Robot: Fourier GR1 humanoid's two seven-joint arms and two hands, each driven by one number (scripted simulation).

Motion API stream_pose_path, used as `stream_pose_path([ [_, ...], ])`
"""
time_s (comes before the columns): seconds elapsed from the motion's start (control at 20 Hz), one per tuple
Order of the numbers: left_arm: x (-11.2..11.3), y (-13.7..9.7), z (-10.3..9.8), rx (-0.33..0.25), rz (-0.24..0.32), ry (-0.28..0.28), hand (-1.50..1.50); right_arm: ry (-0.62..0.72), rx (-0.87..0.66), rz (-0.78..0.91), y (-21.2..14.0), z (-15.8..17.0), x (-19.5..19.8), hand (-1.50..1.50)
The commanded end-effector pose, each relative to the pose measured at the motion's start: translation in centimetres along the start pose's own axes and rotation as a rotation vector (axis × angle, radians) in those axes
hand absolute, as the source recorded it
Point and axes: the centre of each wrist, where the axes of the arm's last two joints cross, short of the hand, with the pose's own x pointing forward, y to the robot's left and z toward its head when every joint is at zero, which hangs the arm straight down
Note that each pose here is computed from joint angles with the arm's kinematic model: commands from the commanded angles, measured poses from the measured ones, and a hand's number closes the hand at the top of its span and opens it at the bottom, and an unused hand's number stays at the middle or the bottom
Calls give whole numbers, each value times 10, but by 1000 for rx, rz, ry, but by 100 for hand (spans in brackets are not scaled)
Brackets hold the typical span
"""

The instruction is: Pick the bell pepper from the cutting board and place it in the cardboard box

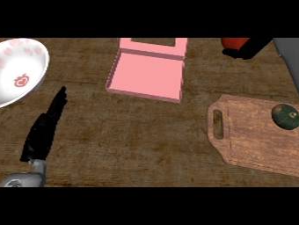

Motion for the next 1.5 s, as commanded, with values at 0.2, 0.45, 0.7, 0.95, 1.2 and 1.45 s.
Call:
stream_pose_path([
  [0.2, -6, 11, 8, 7, -15, 17, 0, -135, 54, -122, 1, -66, 41, 150],
  [0.45, -6, 7, 0, 15, -9, 20, 0, -100, 112, -94, 28, -109, 70, 150],
  [0.7, -17, 7, 3, 25, -9, 13, 0, -83, 152, -79, 64, -128, 80, 150],
  [0.95, -10, 7, 1, 11, -6, 10, 0, -49, 234, -64, 109, -144, 93, 150],
  [1.2, -4, 4, 2, -6, 9, 8, 0, 16, 304, -14, 141, -154, 104, 150],
  [1.45, 3, 4, -3, -11, -23, -18, 0, 138, 286, -91, 160, -137, 84, -150],
])
